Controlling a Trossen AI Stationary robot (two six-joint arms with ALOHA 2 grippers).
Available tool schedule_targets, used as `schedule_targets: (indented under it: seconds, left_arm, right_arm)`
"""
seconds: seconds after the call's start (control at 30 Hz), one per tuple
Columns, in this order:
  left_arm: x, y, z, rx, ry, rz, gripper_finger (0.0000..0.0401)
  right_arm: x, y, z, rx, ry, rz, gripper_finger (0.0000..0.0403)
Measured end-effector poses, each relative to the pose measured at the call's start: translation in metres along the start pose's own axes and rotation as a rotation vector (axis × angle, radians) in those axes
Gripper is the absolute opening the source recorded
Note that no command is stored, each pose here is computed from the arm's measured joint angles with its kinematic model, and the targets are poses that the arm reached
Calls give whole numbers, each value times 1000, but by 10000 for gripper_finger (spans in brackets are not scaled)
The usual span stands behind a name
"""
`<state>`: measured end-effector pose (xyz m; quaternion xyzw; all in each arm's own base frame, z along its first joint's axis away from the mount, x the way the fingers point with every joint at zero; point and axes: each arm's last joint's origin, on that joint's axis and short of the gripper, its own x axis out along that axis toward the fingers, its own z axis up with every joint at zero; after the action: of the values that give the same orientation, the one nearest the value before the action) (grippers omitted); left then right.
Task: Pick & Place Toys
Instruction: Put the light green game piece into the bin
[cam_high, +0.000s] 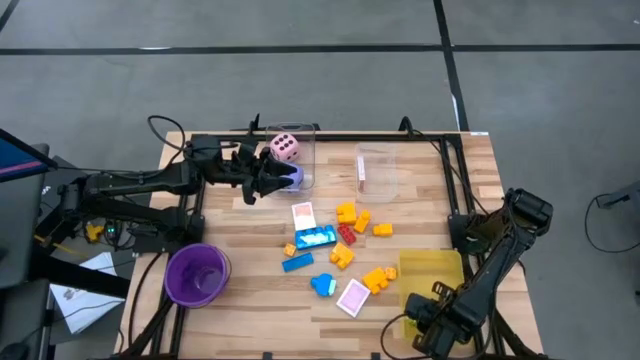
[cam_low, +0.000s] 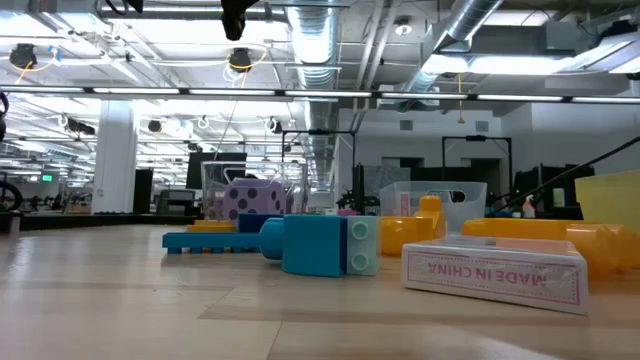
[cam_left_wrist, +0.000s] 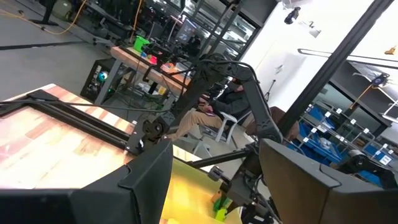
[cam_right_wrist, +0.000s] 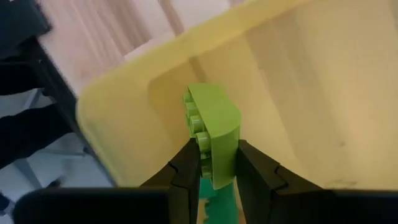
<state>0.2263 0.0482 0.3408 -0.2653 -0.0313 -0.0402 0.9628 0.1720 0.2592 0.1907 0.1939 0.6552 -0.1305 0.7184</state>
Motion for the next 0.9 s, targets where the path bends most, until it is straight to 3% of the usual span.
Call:
schedule_targets:
  seconds: [0.17,0.47,0.63,0.8,0.9]
  left_arm:
    - [0,0,0,-1,-2,3,236]
    - [0,1,0,-2,-14,22,236]
    - [0,1,0,-4,-16,25,236]
    - [0,1,0,-3,-16,25,236]
    - [0,1,0,-3,-16,24,236]
  right_arm:
    - [0,1,-7,1,2,7,71]
    - [-1,2,-5,-181,-77,3,71]
    - [-1,3,-5,-245,-84,5,93]
    - [1,12,-11,-313,-108,108,95]
    - [2,12,-13,-337,-120,111,87]
